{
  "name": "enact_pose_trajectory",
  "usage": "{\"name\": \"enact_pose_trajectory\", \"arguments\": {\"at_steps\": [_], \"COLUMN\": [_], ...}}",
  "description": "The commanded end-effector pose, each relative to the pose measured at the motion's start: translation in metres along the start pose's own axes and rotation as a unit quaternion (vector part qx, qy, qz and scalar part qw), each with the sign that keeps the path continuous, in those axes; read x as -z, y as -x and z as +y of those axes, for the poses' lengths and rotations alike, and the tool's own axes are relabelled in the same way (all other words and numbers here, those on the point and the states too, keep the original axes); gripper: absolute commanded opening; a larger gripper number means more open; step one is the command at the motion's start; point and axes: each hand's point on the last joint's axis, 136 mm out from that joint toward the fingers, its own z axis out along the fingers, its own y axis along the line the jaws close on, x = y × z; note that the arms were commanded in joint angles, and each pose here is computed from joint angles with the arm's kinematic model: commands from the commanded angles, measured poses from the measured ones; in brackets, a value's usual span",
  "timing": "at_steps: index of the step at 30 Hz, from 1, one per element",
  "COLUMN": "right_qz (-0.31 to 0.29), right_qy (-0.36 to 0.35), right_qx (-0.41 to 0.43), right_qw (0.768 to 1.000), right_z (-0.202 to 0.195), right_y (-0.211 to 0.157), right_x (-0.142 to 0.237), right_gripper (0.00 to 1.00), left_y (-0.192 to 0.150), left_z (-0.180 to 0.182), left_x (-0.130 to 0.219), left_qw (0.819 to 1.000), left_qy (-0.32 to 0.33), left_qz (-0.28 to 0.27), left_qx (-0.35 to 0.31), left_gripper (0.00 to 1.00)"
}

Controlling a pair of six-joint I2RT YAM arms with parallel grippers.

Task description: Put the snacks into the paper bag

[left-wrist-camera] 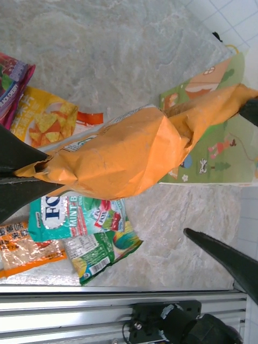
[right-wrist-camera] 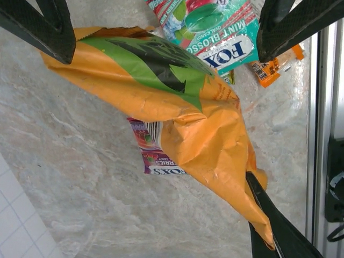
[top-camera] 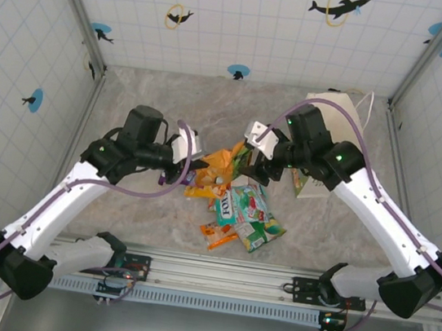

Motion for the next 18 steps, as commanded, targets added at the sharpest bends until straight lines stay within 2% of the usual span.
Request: {"name": "enact_pose_trajectory", "arguments": {"at_steps": [1,6,11,18], "right_qz": [-0.020,-0.111,-0.144,-0.177], "right_qy": [-0.007,-0.031,-0.068,-0.008], "right_qx": [0.026,-0.006,-0.023,-0.055], "right_qw": [0.999,0.993,0.987,0.983], "right_z": [0.001,-0.005,-0.007,0.017], "right_y": [-0.004,0.007,-0.004,-0.013], "right_x": [-0.002,0.019,0.041,0.038], "right_gripper": [0.89,0.91,0.95,0.93], "left_y": [0.011,0.014,0.021,0.049], "left_z": [-0.010,-0.014,-0.017,-0.025], "left_x": [0.002,0.006,0.010,0.015], "left_qw": [0.999,0.998,0.996,0.988], "left_qy": [-0.016,-0.015,-0.015,-0.047], "left_qz": [-0.038,-0.049,-0.072,-0.135], "left_qx": [-0.033,-0.044,-0.056,-0.064], "left_gripper": [0.00,0.00,0.00,0.00]}}
